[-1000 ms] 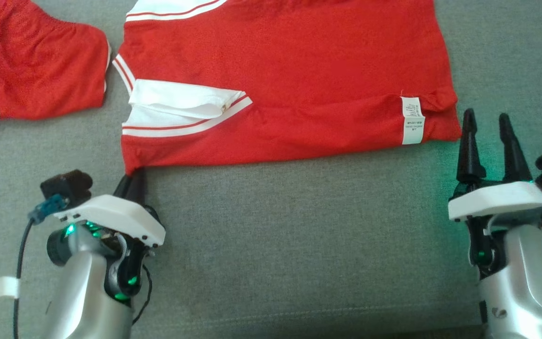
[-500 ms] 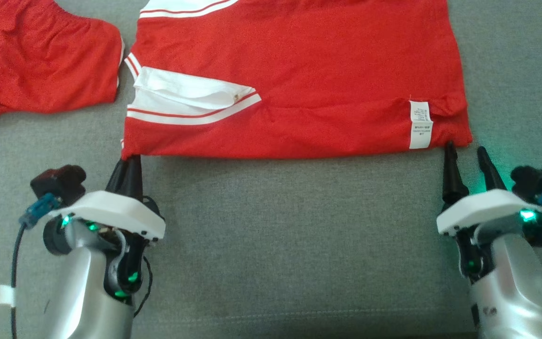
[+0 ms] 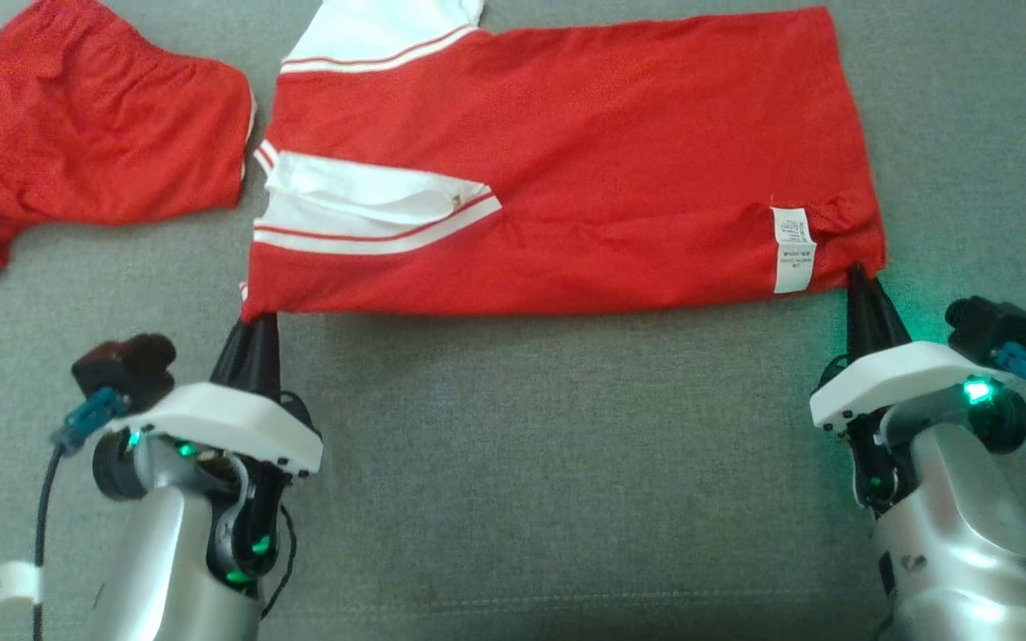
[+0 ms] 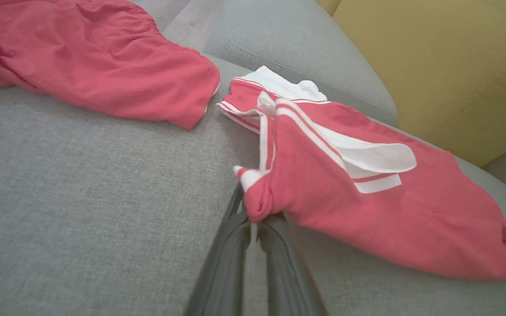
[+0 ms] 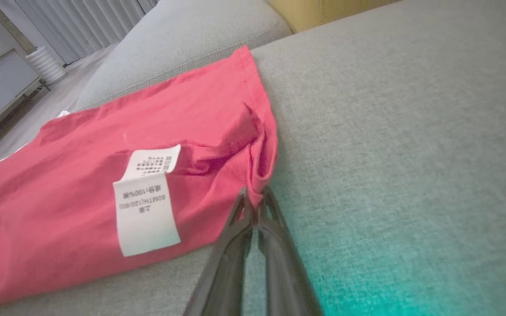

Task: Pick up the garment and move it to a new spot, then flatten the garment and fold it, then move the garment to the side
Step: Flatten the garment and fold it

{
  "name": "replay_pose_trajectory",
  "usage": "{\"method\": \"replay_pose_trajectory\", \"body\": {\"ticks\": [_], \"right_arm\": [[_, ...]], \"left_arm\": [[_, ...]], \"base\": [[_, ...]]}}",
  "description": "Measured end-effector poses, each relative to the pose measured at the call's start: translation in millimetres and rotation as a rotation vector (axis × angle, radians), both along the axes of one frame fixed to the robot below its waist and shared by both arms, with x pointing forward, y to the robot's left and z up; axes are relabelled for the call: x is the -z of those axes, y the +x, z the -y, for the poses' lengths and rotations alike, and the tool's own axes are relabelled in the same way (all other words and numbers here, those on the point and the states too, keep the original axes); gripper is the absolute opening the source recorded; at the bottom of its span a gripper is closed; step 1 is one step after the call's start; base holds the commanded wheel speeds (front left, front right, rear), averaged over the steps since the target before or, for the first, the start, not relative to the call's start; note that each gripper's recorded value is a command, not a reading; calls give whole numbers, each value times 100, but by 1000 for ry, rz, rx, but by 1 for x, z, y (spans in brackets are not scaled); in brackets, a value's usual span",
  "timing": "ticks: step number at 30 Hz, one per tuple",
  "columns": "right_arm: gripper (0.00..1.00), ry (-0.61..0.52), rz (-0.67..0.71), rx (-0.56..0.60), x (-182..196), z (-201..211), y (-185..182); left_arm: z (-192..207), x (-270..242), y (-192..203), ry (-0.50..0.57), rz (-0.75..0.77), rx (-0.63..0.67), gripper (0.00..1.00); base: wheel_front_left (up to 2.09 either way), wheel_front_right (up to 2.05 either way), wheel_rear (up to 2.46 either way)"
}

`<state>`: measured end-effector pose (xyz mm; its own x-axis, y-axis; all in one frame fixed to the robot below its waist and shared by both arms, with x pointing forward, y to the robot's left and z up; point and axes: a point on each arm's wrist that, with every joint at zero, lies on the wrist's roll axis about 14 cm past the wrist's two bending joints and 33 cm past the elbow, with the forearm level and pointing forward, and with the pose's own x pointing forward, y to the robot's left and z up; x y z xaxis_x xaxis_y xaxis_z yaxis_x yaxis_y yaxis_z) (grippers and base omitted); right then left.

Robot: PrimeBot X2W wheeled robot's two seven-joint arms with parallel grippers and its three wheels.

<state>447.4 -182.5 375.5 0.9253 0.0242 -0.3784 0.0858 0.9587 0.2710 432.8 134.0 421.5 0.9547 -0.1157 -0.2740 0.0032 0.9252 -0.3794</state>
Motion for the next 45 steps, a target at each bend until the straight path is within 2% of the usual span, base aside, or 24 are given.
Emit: {"method": "replay_pose_trajectory", "body": {"ticks": [7, 10, 16, 23, 28, 29, 31, 32, 33, 34, 35, 45], "right_arm": [[0, 30, 138, 11, -40, 0, 10], [0, 28, 148, 19, -49, 6, 0], [0, 9, 63, 22, -40, 16, -39], [0, -8, -40, 51, -26, 32, -81], [0, 15, -96, 57, -14, 32, -101], [2, 16, -105, 59, -12, 32, -104], [18, 15, -117, 61, -9, 32, -110], [31, 15, -118, 63, -9, 33, -111], [45, 16, -117, 64, -9, 33, -111], [78, 19, -115, 66, -10, 33, -111], [100, 22, -112, 69, -10, 34, -111], [100, -14, -71, 118, -21, 52, -111]], "left_arm": [[4, -32, 0, 5, 103, 27, 0], [3, -44, -7, 18, 138, 39, 0], [4, -45, -32, 30, 111, 72, 0], [5, -7, -81, 33, -58, 83, 0], [12, 10, -97, 20, -131, 106, 0], [15, 11, -98, 17, -135, 110, 0], [15, 14, -99, 20, -144, 113, 0], [15, 16, -99, 24, -151, 115, 15], [15, 17, -99, 26, -157, 116, 41], [15, 17, -99, 27, -159, 116, 79], [16, 17, -99, 28, -159, 119, 100], [-3, 0, -76, 130, -99, 148, 100]], "base": [[0, 0, 0], [0, 0, 0], [0, 0, 0], [0, 0, 0], [0, 0, 0], [0, 0, 0], [0, 0, 0], [0, 0, 0], [0, 0, 0], [0, 0, 0], [0, 0, 0], [0, 0, 0]]}}
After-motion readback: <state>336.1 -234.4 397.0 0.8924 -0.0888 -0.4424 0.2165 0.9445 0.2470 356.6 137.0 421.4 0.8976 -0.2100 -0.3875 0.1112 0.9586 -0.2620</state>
